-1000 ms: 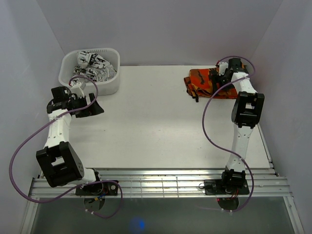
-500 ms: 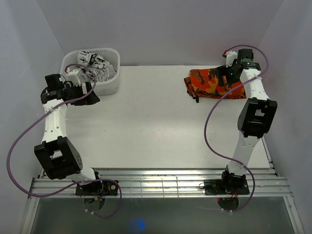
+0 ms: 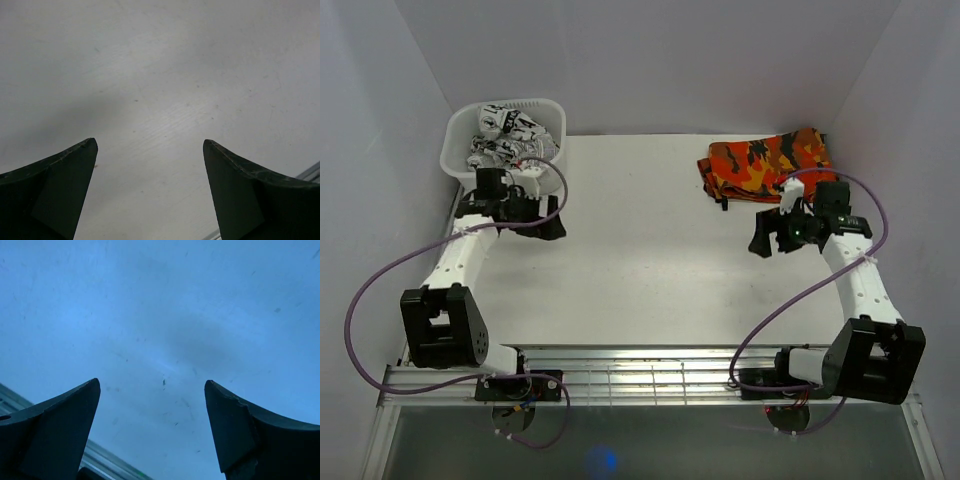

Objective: Fold and stack the trousers
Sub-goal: Neatly place the folded trousers to the corner

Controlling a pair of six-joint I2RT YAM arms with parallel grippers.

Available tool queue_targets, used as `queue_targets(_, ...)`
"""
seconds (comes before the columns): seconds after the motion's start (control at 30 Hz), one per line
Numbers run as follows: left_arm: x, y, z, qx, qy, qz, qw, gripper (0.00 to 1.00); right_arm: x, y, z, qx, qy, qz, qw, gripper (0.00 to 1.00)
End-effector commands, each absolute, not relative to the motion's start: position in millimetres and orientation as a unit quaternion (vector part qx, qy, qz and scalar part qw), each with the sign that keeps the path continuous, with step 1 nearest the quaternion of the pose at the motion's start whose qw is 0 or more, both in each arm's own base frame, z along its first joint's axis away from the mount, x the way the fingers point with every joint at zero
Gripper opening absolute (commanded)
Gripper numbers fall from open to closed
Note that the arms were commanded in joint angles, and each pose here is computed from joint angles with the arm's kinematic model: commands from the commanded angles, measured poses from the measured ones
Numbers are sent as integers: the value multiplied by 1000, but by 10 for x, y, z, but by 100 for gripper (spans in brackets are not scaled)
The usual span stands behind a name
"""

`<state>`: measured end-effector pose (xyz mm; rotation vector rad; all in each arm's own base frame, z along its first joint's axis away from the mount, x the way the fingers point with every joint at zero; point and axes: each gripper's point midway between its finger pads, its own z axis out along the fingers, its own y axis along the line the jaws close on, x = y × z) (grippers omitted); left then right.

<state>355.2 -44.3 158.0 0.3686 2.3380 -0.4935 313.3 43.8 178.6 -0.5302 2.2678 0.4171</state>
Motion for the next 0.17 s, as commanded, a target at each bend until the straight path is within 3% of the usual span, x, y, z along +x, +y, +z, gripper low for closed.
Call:
queue_targets(0.0,3438,-756,1654,168,894,-182,373,98,2789,580,1616,-200,888,204,361,90)
queue_targets(0.13,3372,-840,1612,169,894,-198,364,98,2636,545,1522,-207,890,184,362,90)
